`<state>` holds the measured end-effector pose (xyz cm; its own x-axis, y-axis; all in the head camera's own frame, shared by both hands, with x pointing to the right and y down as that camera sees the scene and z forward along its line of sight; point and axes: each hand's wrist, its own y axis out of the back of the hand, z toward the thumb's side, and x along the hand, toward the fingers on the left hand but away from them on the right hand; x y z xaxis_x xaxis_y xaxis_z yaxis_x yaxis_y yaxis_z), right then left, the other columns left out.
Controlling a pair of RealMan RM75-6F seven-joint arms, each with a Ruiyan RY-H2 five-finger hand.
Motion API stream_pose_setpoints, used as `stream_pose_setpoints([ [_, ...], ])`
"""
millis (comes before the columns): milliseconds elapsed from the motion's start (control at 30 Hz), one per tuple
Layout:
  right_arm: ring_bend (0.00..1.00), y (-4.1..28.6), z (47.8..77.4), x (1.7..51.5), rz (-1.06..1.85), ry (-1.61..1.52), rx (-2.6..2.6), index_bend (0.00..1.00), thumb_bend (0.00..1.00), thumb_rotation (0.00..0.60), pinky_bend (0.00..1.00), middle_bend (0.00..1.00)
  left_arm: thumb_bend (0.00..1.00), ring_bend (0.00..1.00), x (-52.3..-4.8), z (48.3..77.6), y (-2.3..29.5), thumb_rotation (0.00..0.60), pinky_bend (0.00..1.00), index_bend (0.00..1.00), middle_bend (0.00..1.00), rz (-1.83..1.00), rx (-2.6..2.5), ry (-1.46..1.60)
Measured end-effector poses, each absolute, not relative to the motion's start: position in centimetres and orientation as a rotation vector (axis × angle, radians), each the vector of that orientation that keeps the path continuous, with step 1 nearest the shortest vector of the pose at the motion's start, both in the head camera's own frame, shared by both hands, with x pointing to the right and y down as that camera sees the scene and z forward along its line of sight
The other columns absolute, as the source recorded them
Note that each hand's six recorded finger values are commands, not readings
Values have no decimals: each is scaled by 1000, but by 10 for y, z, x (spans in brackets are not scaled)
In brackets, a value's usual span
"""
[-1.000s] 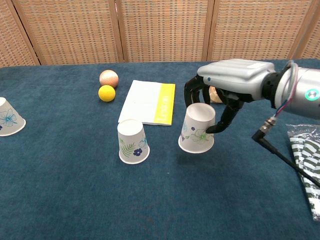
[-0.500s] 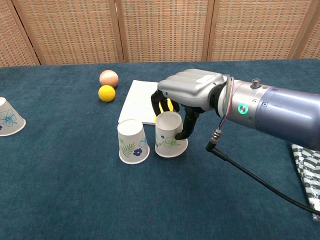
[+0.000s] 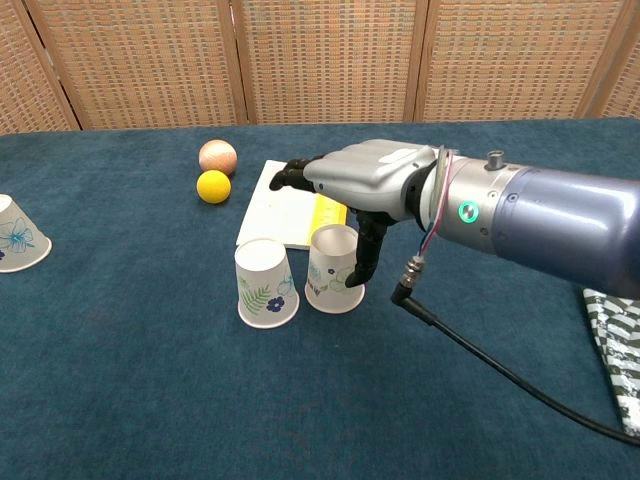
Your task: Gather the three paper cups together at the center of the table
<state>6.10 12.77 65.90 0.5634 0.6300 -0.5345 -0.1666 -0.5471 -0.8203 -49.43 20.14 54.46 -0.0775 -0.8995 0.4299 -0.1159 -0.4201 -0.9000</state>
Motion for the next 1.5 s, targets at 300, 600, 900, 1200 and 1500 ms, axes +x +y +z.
stream_pose_setpoints([
  [300, 3, 110, 622, 107, 1060, -444, -1751, 0, 0, 600, 36, 0, 57, 0, -496, 545, 200, 600, 0, 0, 0, -1550, -1559, 1127],
  [600, 0, 104, 599, 196, 1054, -563, -1655, 0, 0, 600, 0, 0, 58, 0, -489, 548, 187, 600, 0, 0, 0, -1503, -1576, 1123],
  [900, 0, 136, 579, 335, 1114, -894, -1649, 0, 0, 600, 0, 0, 57, 0, -480, 576, 159, 600, 15, 0, 0, -1489, -1626, 1083],
  [1200, 0, 196, 553, 405, 1156, -1056, -1558, 0, 0, 600, 0, 0, 57, 55, -461, 629, 123, 600, 142, 76, 77, -1564, -1715, 950],
  [1500, 0, 200, 547, 413, 1139, -1102, -1581, 0, 0, 600, 0, 0, 57, 187, -452, 668, 109, 600, 245, 221, 233, -1607, -1719, 931],
])
